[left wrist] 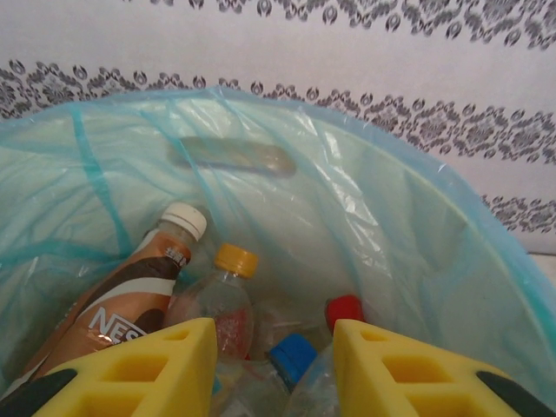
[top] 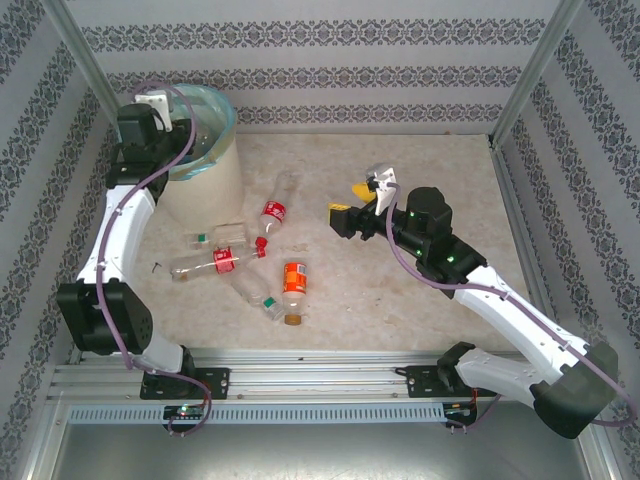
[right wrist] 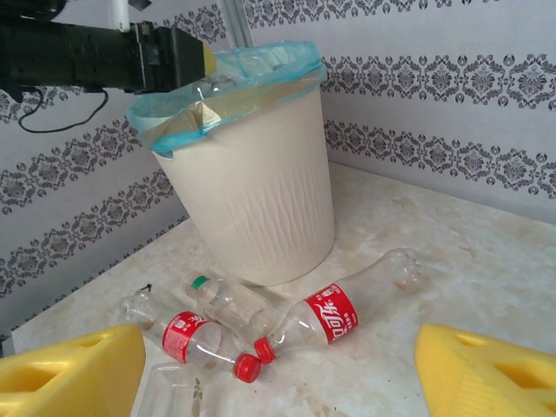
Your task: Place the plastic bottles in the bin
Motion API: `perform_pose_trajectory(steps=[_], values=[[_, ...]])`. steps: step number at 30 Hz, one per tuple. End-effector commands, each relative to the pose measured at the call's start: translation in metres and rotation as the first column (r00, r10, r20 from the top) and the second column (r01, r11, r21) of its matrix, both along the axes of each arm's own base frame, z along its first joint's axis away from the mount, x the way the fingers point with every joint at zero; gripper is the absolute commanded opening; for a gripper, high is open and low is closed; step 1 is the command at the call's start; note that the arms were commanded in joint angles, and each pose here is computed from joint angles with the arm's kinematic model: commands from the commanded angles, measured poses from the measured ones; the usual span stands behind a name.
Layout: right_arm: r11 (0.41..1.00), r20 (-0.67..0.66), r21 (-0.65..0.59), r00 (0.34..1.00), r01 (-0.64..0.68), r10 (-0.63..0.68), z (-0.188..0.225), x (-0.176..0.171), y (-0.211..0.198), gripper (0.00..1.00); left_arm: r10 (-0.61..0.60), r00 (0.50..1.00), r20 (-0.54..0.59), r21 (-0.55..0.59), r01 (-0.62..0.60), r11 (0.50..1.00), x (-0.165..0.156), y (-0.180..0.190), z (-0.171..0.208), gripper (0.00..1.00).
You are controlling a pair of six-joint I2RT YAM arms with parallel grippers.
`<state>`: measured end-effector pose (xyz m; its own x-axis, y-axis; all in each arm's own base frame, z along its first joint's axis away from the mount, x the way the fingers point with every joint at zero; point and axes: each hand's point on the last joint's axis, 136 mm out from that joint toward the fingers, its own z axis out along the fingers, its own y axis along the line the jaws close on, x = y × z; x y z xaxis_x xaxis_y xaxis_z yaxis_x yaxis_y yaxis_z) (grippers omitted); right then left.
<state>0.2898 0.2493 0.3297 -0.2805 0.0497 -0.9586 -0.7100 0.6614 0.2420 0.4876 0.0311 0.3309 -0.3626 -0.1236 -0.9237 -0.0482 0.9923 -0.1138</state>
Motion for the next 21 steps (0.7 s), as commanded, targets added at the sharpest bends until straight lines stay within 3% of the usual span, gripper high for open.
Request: perform_pose_trajectory(steps=[1,8,12,16,21], values=[[1.0,-0.011,0.004,1.0,-0.011,0.011,-0.005,-0.002,0.004,0.82,0.014,0.954,-0.298,0.028,-0.006,1.0,-0.014,0.008,-0.091,0.4],[1.0,-0.019,-0.008,1.0,-0.008,0.008,-0.009,0.0,0.004,0.81,0.013,0.937,-0.35,0.036,-0.001,0.999,-0.012,0.009,-0.113,0.4],[1.0,-0.02,-0.007,1.0,-0.008,0.007,-0.008,0.001,0.005,0.81,-0.004,0.943,-0.333,0.014,0.009,1.0,-0.008,0.005,-0.104,0.42],[1.0,-0.031,-0.01,1.0,-0.001,0.0,-0.005,0.003,0.006,0.81,-0.026,0.973,-0.229,-0.022,0.021,1.0,-0.002,-0.001,-0.057,0.49],[0.999,-0.064,-0.023,0.998,0.023,-0.024,-0.004,0.01,0.007,0.8,-0.012,1.0,-0.02,-0.024,0.012,1.0,-0.003,-0.001,0.036,0.58]])
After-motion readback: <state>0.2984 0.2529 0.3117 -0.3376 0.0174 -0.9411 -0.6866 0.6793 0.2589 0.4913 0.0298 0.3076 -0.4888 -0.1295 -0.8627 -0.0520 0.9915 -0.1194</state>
